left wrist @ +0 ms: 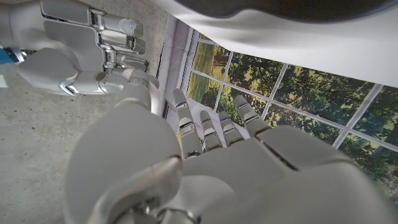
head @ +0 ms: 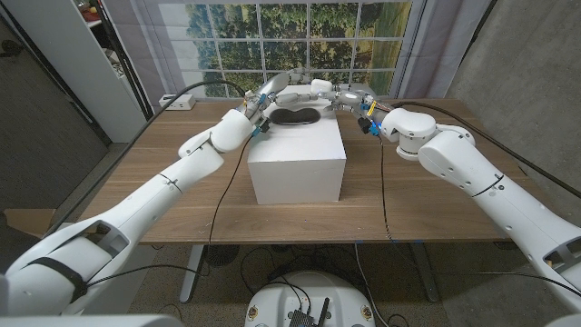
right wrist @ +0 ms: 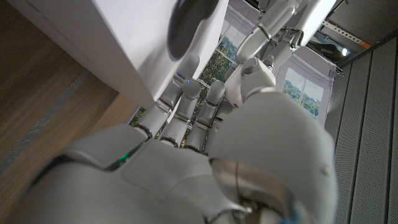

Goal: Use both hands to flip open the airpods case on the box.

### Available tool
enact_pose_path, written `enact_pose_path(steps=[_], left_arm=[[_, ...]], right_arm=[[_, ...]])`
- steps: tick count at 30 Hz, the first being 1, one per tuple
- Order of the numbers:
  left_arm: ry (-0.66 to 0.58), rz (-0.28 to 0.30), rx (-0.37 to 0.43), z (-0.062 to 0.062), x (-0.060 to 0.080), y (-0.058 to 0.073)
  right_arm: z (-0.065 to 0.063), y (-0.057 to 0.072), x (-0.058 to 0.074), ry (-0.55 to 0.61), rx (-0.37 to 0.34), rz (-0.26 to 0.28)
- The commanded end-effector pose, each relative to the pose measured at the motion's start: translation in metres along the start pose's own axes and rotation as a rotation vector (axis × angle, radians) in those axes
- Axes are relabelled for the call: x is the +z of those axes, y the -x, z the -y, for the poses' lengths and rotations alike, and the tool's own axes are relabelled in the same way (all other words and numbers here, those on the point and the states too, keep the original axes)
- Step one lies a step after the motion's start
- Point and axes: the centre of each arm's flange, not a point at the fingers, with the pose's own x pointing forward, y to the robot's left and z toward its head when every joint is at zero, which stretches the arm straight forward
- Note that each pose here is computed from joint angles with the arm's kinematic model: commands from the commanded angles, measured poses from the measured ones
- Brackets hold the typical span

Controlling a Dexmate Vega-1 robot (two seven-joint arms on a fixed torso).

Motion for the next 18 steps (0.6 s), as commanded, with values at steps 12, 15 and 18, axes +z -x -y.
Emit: enact_pose_path(steps=[12,15,18], left_arm=[[-0.135,0.007,-0.157,-0.026,-0.001,-0.002],[-0.127,0.018,-0.150,-0.027,-0.001,-0.004],[-0.125,0.028,-0.117,-0.028,0.000,-0.004]], right_arm=[[0.009,0.002,0.005,0.014,-0.075,0.052],[0.010,0.002,0.008,0.022,-0.073,0.052],[0.009,0.001,0.008,0.031,-0.066,0.049]])
